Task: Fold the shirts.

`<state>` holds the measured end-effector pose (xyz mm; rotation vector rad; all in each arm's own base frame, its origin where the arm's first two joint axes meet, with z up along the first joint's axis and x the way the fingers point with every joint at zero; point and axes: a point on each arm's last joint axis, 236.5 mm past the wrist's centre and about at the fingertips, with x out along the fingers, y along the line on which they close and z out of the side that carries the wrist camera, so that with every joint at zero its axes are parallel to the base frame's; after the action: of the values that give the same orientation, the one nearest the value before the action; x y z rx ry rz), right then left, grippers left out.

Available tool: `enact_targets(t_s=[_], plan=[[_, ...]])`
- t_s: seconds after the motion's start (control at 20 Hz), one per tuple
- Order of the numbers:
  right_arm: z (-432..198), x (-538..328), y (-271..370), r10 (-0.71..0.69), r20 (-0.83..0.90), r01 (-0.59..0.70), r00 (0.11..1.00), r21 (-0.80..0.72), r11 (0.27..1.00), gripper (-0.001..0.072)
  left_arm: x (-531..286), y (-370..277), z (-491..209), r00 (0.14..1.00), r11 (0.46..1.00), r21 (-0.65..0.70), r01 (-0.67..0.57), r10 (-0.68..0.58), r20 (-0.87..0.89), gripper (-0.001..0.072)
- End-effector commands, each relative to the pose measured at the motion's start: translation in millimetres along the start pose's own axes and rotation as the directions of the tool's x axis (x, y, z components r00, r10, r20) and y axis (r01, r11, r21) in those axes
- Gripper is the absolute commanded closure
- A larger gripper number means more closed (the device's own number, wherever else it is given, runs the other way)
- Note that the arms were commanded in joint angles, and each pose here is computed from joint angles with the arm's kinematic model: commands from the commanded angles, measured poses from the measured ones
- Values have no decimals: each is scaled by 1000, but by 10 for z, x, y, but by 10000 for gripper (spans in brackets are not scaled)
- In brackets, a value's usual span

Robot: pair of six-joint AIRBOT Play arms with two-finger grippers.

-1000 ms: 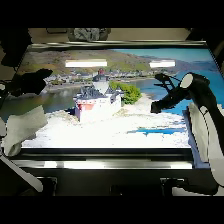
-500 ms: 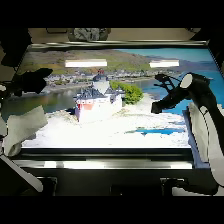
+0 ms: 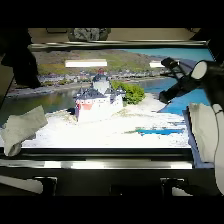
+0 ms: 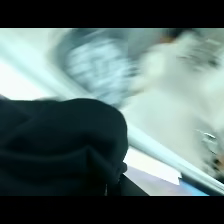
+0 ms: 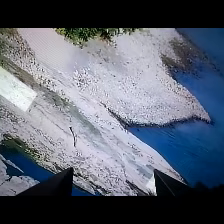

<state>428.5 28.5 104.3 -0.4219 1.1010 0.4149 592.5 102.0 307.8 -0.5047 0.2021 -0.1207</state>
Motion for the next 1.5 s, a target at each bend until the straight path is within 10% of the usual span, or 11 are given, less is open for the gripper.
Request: enact_targets(t_s=[0.0,0.5,0.95,1.0,1.05,1.1,1.35,1.45], plan=[[246,-936,-225,-181,168,189,969,-32,981,106,-1022,-1664,295,973,939,263,219,-230,8,687],[-696,-1861,465,-101,31,102,994,-44,994,108,-2067,-3193,-1655,690,772,152,617,-438,-576,687],[-568,-1346,325,-52,-49,50,997,-45,998,109,-1902,-2735,-5465,167,844,-105,527,-224,-960,682],[-562,-1252,309,-39,-71,36,997,-44,998,108,-1911,-2726,-5620,126,854,-130,504,-222,-967,549],[-558,-1168,296,-27,-90,23,996,-43,999,108,-1905,-2757,-5623,96,857,-163,489,-238,-966,167],[-554,-1080,283,-14,-110,9,994,-47,999,104,-1837,-2777,-5470,97,848,-171,501,-251,-963,-4],[-453,-688,441,112,-129,-121,985,-61,991,90,-1062,-1840,-3771,446,902,139,408,-64,-893,-4],[-430,-483,777,261,-105,-269,960,-72,961,34,-1118,-1122,-3627,422,953,173,249,54,-905,-2]])
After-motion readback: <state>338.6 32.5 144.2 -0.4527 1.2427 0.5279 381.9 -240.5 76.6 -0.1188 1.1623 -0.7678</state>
